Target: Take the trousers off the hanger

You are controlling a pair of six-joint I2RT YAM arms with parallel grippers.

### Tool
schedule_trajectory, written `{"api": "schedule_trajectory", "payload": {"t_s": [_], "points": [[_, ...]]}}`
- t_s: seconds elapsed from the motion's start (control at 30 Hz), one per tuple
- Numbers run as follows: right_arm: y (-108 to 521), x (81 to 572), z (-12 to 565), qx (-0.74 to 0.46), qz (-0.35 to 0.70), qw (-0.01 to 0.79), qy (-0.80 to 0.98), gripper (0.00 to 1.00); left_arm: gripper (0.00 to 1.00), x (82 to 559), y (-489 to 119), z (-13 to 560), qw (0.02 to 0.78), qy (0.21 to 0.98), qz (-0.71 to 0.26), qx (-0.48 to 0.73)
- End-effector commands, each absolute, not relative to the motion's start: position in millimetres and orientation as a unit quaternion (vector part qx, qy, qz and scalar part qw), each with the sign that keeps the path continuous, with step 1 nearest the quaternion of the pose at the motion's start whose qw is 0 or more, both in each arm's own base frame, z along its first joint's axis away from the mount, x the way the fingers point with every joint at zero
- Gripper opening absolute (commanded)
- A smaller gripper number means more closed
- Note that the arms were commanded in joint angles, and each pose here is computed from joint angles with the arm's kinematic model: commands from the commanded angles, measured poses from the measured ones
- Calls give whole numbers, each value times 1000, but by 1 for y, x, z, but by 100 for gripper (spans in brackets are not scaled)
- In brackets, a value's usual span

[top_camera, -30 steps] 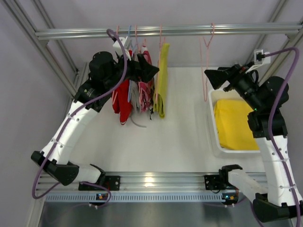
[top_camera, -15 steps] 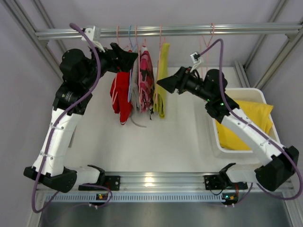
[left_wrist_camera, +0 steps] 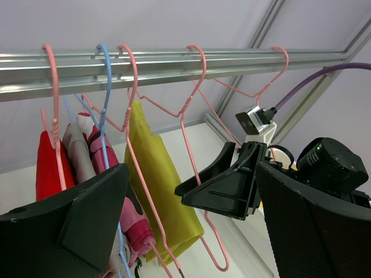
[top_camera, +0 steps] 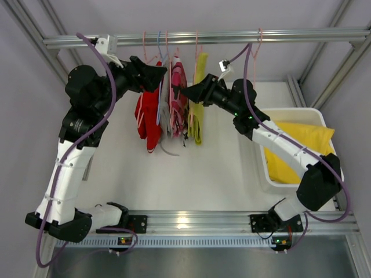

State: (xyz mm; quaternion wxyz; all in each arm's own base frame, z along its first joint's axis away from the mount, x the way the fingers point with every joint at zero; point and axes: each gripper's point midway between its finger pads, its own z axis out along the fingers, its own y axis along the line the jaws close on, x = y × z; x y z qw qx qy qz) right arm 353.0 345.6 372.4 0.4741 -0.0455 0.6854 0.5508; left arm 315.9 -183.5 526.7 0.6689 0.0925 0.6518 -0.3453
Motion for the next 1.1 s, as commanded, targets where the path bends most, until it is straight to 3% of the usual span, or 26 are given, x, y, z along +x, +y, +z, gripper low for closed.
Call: {"api": "schedule_trajectory", "payload": {"t_s": [0.0,0.27,0.4,0.47,1.07], "points": [[349,347,434,-62,596,521,608,51,95,314,-185,535,678,636,-357,94],[344,352,434,-59,599,524,603,28,95,315,-185,535,679,635,-357,91],[339,350,445,-66,605,529,592,6,95,316,-185,534,676,637,-360,87],[337,347,450,-69,607,532,586,1,95,318,-185,530,674,640,-359,85],[306,310,527,-119,615,590,509,0,99,321,-185,523,665,651,-359,74]]}}
